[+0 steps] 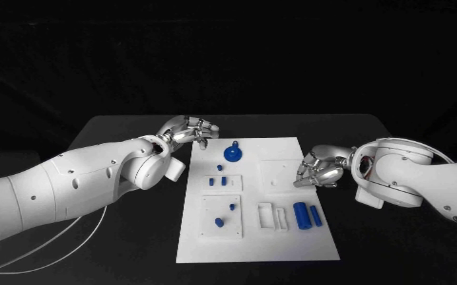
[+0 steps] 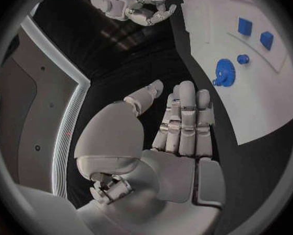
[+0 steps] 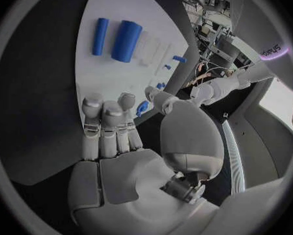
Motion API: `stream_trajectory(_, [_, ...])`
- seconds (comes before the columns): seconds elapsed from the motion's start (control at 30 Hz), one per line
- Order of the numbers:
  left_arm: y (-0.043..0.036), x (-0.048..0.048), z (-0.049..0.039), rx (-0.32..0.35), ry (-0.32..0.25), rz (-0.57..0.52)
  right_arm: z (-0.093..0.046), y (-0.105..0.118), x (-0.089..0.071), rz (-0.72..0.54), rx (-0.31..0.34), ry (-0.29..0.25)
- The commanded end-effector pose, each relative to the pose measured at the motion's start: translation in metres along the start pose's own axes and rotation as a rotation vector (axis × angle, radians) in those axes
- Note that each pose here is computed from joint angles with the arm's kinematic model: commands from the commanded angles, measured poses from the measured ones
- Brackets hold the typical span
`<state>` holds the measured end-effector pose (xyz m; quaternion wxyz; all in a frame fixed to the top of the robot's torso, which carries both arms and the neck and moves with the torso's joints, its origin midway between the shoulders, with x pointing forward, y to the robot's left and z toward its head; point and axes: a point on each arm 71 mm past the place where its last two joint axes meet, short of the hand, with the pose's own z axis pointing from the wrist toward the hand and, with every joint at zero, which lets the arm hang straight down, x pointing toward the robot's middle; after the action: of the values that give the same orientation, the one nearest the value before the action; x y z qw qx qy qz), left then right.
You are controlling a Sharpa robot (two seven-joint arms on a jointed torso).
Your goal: Assemble the parts on the task board
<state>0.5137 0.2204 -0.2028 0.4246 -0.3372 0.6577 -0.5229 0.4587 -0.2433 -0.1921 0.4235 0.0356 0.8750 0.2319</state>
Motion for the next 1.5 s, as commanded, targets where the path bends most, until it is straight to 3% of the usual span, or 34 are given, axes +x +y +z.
stream_trajectory(0.03, [0.0038,0.0040,0.0002,0.003,0.007,-0.023,-0.005,-0.010,0.010,0.040,0.122,0.101])
stream_trajectory(0.2, [0.0129,0.0095,-0.0001,-0.016,0.015,-0.033,-0.011,-0.021,0.026,0.068,0.202,0.201])
stream_trajectory(0.37, [0.0205,0.0112,-0.0027,-0.030,0.016,-0.040,-0.014,-0.018,0.042,0.038,0.229,0.237])
stream_trajectory(0.77, [0.0224,0.0128,-0.0058,-0.021,0.025,-0.084,-0.011,-0.010,0.056,-0.010,0.241,0.226])
stream_trajectory(1.5, [0.0231,0.0126,-0.0075,-0.024,0.038,-0.089,0.017,0.002,0.077,-0.028,0.232,0.186])
